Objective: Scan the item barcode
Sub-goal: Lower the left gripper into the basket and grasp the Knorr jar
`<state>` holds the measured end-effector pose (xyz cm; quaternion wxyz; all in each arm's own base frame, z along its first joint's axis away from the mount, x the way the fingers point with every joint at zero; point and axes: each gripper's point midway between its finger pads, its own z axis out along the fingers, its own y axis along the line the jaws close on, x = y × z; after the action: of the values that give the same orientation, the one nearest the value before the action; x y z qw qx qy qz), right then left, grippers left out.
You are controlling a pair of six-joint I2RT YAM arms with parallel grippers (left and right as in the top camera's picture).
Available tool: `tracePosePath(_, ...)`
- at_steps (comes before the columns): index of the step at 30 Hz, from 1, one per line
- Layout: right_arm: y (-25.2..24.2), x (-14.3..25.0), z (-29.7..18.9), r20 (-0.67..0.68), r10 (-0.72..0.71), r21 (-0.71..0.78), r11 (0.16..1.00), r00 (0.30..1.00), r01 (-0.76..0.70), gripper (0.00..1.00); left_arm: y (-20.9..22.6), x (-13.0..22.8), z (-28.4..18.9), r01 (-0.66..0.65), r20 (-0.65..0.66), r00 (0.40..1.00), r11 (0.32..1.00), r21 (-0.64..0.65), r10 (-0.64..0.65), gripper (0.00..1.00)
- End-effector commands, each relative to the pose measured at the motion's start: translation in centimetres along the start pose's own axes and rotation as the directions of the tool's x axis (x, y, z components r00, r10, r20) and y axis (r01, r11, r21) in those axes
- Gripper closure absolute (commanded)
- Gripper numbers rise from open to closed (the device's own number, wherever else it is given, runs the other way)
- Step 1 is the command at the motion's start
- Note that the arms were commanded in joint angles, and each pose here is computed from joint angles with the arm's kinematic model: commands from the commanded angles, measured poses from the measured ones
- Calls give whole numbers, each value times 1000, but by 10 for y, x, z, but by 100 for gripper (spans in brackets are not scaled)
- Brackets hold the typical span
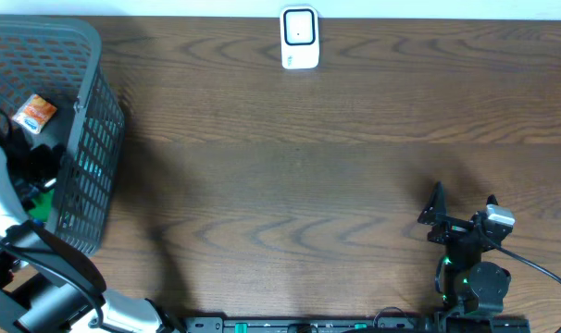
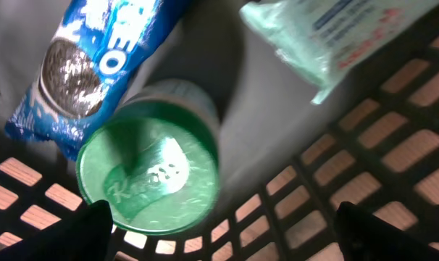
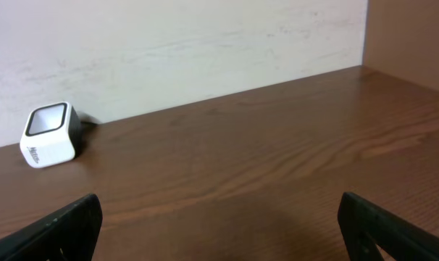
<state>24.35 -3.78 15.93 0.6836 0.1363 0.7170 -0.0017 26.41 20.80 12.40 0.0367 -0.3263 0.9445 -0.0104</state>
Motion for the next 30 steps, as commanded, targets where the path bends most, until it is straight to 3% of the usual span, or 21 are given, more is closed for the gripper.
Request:
tracePosePath(1, 2, 2, 0, -8, -12, -11, 1000, 1000, 12, 1, 15, 0, 2, 33, 1, 999, 999, 31, -33, 2)
tracePosePath(9, 2, 2, 0, -8, -12, -11, 1000, 1000, 12, 1, 38, -2, 1, 108, 20, 994, 993, 46, -109, 2)
tracePosePath(30, 2, 2, 0, -8, -12, -11, 1000, 1000, 12, 1, 39, -3, 29, 101, 33, 994, 994, 47, -103, 2)
